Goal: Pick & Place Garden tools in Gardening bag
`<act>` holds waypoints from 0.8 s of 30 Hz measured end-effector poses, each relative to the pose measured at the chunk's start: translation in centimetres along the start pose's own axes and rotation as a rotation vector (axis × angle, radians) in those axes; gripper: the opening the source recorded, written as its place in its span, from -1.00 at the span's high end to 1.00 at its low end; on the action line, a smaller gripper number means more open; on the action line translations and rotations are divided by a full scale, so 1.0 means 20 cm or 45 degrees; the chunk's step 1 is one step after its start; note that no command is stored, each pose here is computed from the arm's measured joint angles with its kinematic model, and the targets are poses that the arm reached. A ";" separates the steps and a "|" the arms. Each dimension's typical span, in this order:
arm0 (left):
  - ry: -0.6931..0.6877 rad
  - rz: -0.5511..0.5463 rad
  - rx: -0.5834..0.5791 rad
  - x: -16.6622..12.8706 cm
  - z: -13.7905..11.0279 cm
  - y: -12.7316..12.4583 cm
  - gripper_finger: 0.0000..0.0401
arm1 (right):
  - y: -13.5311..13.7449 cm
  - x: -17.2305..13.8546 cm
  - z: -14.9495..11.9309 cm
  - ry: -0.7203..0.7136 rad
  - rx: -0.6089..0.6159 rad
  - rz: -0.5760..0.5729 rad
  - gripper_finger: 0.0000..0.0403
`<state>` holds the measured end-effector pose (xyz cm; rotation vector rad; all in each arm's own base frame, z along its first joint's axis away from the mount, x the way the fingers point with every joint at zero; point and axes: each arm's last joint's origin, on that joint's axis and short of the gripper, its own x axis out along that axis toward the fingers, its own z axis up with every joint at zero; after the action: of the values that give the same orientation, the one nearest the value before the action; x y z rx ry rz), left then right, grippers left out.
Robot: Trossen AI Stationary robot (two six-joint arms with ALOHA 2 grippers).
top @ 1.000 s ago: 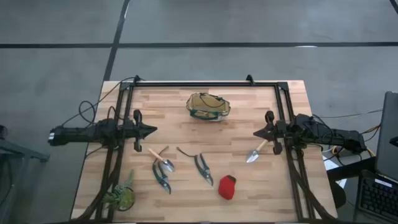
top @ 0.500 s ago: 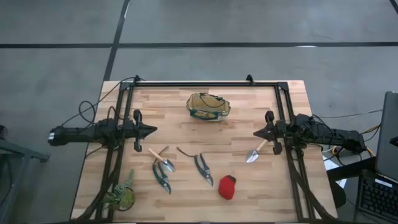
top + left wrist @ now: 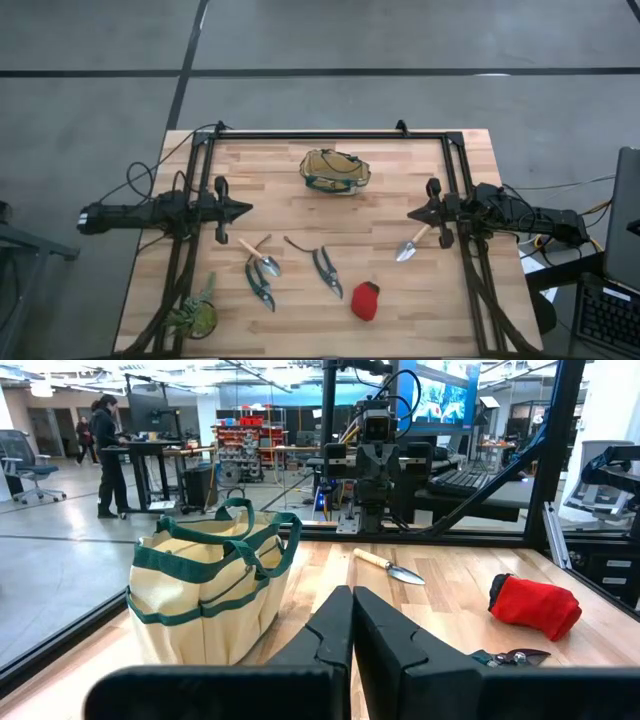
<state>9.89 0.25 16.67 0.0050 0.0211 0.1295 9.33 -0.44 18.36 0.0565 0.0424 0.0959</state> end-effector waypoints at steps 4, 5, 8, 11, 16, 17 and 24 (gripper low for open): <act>0.000 0.001 0.000 0.00 0.00 0.00 0.93 | 0.00 0.00 0.00 -0.008 -0.007 0.000 0.96; 0.001 0.000 0.000 0.00 0.00 0.00 0.93 | 0.00 0.00 0.01 -0.016 -0.009 0.000 0.96; 0.000 0.000 0.000 0.00 0.00 0.00 0.93 | 0.00 0.00 0.01 -0.021 0.048 0.002 0.96; 0.001 0.000 0.000 0.00 0.00 0.00 0.93 | 0.00 0.00 0.02 -0.054 0.131 0.004 0.96; 0.000 0.000 0.000 0.00 0.00 0.00 0.93 | 0.01 -0.01 0.07 -0.190 0.120 0.025 0.96; 0.000 0.000 0.000 0.00 0.00 0.00 0.93 | 0.01 -0.01 0.09 -0.225 0.136 0.033 0.96; 0.001 0.000 0.000 0.00 0.00 0.00 0.93 | 0.01 0.00 0.12 -0.291 0.209 0.056 0.96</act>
<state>9.89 0.25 16.66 0.0049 0.0216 0.1293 9.37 -0.41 20.68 0.2322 -0.1799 0.1292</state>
